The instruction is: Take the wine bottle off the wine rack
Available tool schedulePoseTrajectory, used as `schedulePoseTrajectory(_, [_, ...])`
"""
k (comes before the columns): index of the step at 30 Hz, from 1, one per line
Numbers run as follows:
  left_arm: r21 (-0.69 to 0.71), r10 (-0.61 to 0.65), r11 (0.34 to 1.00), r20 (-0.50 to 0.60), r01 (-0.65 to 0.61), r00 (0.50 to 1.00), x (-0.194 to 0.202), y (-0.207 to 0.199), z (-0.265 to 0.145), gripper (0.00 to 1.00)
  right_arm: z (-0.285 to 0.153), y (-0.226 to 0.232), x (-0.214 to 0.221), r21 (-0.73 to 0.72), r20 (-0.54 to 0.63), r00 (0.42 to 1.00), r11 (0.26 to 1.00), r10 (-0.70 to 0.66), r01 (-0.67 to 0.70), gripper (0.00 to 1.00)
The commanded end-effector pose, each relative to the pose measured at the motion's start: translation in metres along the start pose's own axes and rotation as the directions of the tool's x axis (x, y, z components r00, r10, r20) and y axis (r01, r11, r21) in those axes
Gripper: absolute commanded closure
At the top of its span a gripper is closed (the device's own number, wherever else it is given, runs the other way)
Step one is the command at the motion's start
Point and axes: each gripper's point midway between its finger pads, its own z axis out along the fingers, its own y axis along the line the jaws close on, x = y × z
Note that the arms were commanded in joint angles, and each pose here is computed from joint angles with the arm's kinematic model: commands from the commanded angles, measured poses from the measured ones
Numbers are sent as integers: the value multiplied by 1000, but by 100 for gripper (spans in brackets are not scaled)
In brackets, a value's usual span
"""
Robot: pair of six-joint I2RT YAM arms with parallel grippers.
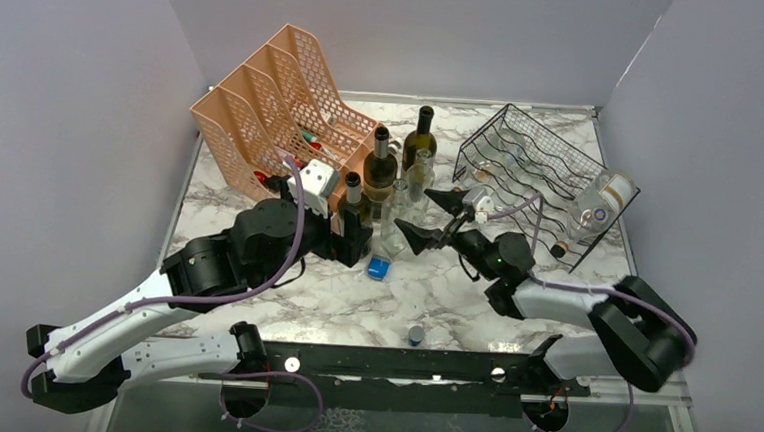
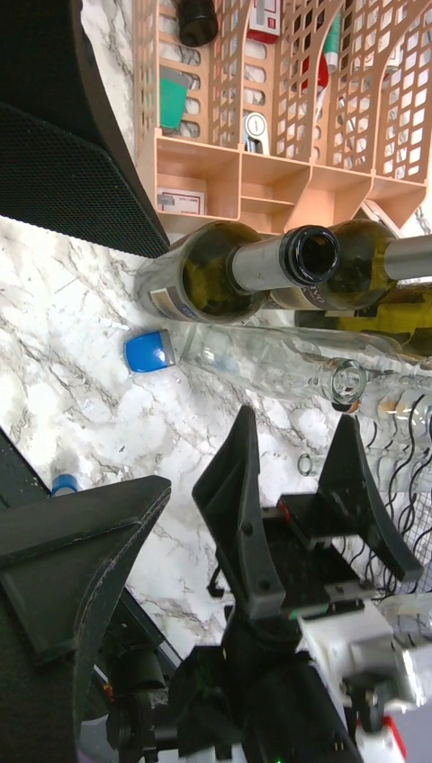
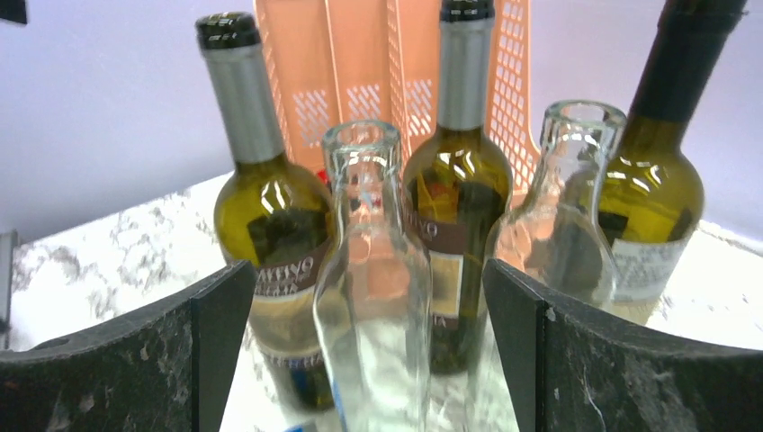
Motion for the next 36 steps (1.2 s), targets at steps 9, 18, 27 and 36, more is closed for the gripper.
schedulePoseTrajectory(9, [47,-1,999,-4,1,1000,-11,-22,19,1,-78,-45,-3,339,-403,913,937,66,82,0])
schedulePoseTrajectory(18, [161,-25,986,-84,38,996,7,-60,51,1,-99,-94,-127,664,-342,933,732,113,155,0])
schedulePoseTrajectory(27, [156,25,988,-152,-1,988,44,-95,82,1,-103,-138,-128,796,-414,890,550,190,253,0])
schedulePoseTrajectory(36, [164,183,975,-207,-150,961,82,-131,129,1,-106,-182,-134,847,-312,851,529,422,49,0])
